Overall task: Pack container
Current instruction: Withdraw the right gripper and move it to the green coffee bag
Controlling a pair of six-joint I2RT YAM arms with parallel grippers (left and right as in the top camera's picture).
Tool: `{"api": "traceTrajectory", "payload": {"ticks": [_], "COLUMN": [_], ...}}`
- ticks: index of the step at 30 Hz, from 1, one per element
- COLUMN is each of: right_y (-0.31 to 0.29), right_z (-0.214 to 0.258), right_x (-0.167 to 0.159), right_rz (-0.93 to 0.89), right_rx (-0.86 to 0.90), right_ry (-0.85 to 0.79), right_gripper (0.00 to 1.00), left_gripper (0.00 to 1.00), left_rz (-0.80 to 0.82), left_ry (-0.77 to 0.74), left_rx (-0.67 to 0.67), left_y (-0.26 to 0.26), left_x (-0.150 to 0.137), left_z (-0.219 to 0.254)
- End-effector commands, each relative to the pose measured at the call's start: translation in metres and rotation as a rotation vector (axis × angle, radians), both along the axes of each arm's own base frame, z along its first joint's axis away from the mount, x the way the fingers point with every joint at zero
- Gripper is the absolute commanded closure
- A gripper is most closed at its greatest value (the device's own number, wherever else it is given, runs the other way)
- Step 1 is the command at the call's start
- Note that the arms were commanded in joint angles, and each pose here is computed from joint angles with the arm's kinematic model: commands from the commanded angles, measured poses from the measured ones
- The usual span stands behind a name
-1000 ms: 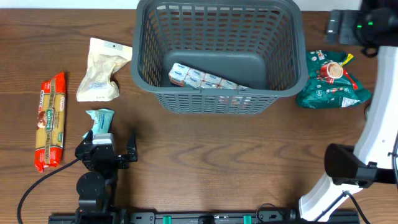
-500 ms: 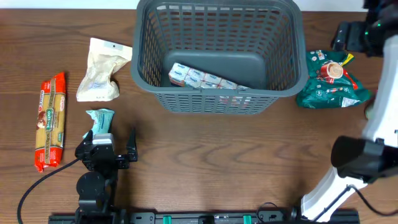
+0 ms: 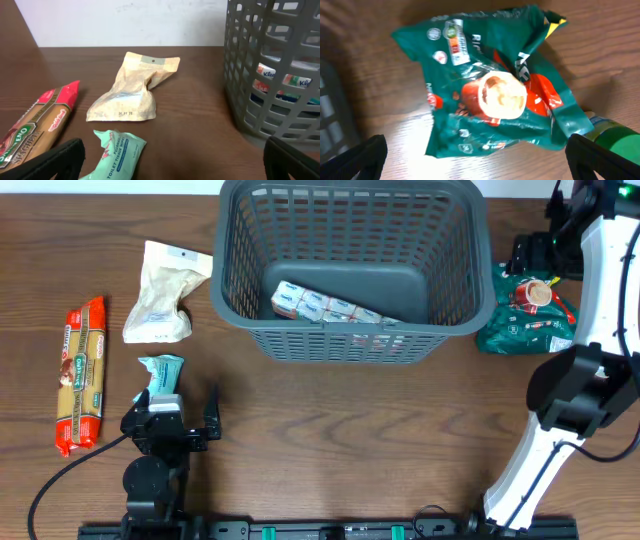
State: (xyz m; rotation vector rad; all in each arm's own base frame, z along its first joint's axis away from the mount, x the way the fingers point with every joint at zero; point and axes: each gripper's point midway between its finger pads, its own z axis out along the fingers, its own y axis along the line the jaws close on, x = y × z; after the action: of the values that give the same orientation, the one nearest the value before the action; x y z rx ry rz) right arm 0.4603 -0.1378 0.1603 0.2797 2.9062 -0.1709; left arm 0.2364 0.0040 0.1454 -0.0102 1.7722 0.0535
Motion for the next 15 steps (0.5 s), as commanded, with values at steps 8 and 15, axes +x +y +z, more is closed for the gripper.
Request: {"api": "traceTrajectory", "payload": {"ticks": [8, 15], "right_y": [-0.03, -0.008], "right_z": [-0.026, -0.038], "right_x": [-0.009, -0.011], "right_rz": [0.023, 0.178], "right_rx": [0.12, 0.239], "right_ry": [0.015, 0.009], "right_gripper": [0.01, 0.01], "left_gripper": [0.01, 0.01], "left_rz": [0.003, 0.003], "left_ry": [0.027, 0.027], "left_rx": [0.014, 0.014], "left_y": [0.001, 0.001], "left_x": [0.0, 0.0], "left_z": [-0.013, -0.013]}}
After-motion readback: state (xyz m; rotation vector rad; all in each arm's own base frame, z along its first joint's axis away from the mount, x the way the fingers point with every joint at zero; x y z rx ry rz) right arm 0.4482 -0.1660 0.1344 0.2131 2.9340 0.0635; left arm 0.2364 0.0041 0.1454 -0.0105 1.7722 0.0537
